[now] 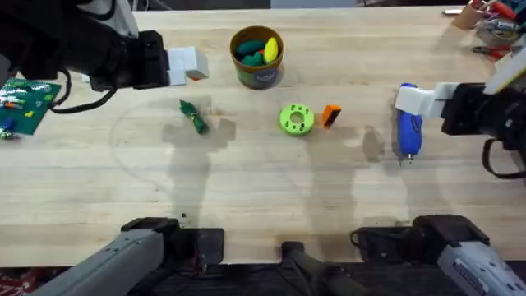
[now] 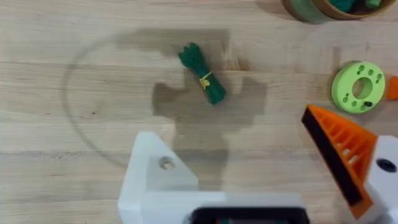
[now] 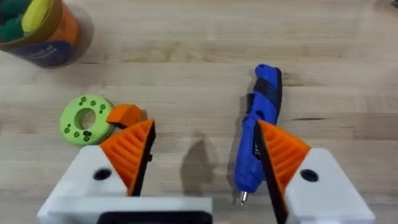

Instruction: Pick up the gripper from the table and insert it into the empty holder that is missing its gripper. Then pick up a screw, insert it into the mounting hole, and use the screwdriver to tighten it. Finally, clean up the table by picking up the vegetable and placing it into the bucket.

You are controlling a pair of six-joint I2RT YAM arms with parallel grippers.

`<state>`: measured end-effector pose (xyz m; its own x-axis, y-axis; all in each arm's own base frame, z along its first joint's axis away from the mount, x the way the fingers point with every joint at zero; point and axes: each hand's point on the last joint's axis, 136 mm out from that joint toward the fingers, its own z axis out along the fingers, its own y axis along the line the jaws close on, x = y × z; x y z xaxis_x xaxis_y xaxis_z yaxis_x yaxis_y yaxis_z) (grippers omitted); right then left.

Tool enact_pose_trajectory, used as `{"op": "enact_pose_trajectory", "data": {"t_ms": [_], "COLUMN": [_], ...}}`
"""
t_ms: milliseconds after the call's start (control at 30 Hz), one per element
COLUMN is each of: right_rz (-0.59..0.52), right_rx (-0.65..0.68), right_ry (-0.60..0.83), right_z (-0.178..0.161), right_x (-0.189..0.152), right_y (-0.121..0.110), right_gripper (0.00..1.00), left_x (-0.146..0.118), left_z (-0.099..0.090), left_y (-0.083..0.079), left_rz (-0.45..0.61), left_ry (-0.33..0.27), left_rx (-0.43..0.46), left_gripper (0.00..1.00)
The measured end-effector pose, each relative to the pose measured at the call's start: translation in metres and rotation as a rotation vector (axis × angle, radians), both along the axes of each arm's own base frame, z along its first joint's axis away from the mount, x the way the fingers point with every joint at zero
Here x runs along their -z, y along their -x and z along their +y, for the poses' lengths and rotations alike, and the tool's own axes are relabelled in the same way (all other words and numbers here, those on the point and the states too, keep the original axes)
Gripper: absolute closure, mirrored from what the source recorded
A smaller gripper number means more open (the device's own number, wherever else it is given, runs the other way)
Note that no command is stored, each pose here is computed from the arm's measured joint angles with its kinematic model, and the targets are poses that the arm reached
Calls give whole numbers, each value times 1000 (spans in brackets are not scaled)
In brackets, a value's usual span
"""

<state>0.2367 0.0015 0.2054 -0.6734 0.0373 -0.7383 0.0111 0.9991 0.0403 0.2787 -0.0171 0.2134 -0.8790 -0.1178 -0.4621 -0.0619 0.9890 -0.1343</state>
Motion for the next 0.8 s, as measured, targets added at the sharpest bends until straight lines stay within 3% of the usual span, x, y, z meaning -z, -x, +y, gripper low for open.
{"op": "enact_pose_trajectory", "data": {"t_ms": [400,567,800], "right_rz": [0,0,0], "right_rx": [0,0,0], "right_ry": [0,0,0], "right_z": [0,0,0], "right_x": [0,0,0], "right_y": [0,0,0], "right_gripper": [83,83,83], "left_x": [-31,-45,-76], "left_z": [0,0,0], "left_y": [-45,-47,-40], "left_rz": [-230,-294,-474], "left_ry": [-38,-60,-79], "left_rx": [57,83,91], "left_gripper": [13,13,13]}}
